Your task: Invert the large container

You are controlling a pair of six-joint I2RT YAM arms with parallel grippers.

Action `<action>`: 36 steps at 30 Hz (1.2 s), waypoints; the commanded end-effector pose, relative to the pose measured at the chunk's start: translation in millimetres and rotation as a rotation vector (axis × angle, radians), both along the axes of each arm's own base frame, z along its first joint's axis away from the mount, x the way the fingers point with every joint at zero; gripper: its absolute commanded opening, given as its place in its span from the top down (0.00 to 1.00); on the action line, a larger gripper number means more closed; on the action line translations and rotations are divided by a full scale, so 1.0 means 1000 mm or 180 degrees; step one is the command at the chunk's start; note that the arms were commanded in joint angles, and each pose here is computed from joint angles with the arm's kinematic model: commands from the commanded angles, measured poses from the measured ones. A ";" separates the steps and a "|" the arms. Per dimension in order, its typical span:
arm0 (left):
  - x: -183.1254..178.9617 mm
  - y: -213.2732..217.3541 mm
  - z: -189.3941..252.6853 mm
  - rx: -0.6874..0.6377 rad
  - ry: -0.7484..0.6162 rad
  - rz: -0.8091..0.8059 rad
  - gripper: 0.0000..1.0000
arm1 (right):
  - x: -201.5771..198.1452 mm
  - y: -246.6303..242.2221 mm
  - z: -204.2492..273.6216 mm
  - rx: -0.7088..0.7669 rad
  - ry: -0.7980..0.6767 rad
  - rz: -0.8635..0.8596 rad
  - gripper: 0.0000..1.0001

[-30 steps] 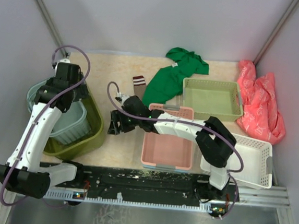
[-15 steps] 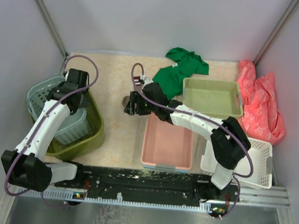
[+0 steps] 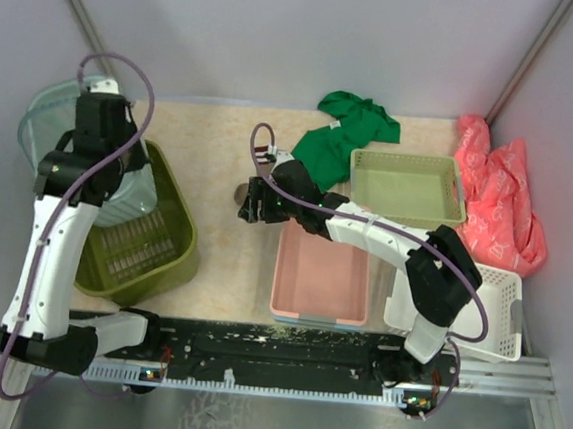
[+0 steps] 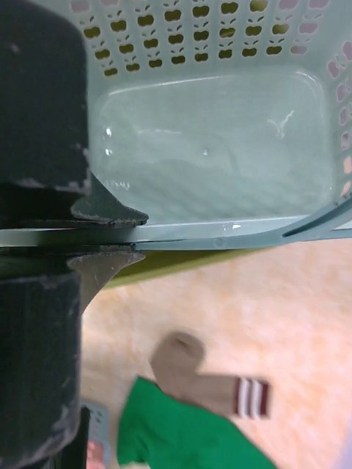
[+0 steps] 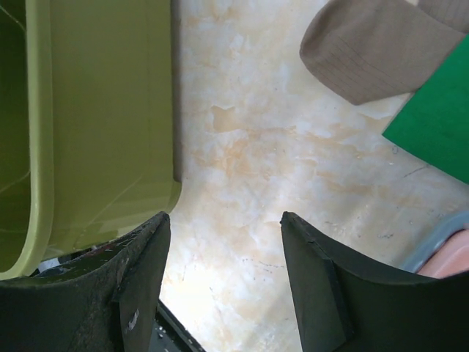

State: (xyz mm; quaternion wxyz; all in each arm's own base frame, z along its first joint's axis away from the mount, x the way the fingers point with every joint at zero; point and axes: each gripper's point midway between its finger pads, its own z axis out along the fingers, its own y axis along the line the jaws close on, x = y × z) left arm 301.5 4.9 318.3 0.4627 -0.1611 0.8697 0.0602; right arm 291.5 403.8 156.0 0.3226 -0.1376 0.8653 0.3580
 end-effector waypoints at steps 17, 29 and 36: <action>0.128 -0.150 0.151 -0.0750 -0.1325 -0.1746 1.00 | 0.021 -0.154 0.094 -0.0329 -0.1019 -0.1548 0.37; 0.256 -0.170 0.042 -0.0254 -0.1159 -0.1370 1.00 | -0.010 -0.240 0.104 -0.0430 -0.1189 -0.2196 0.37; 0.267 -0.168 -0.038 -0.0021 -0.0811 -0.1318 1.00 | -0.011 -0.238 0.092 -0.0517 -0.1082 -0.2174 0.37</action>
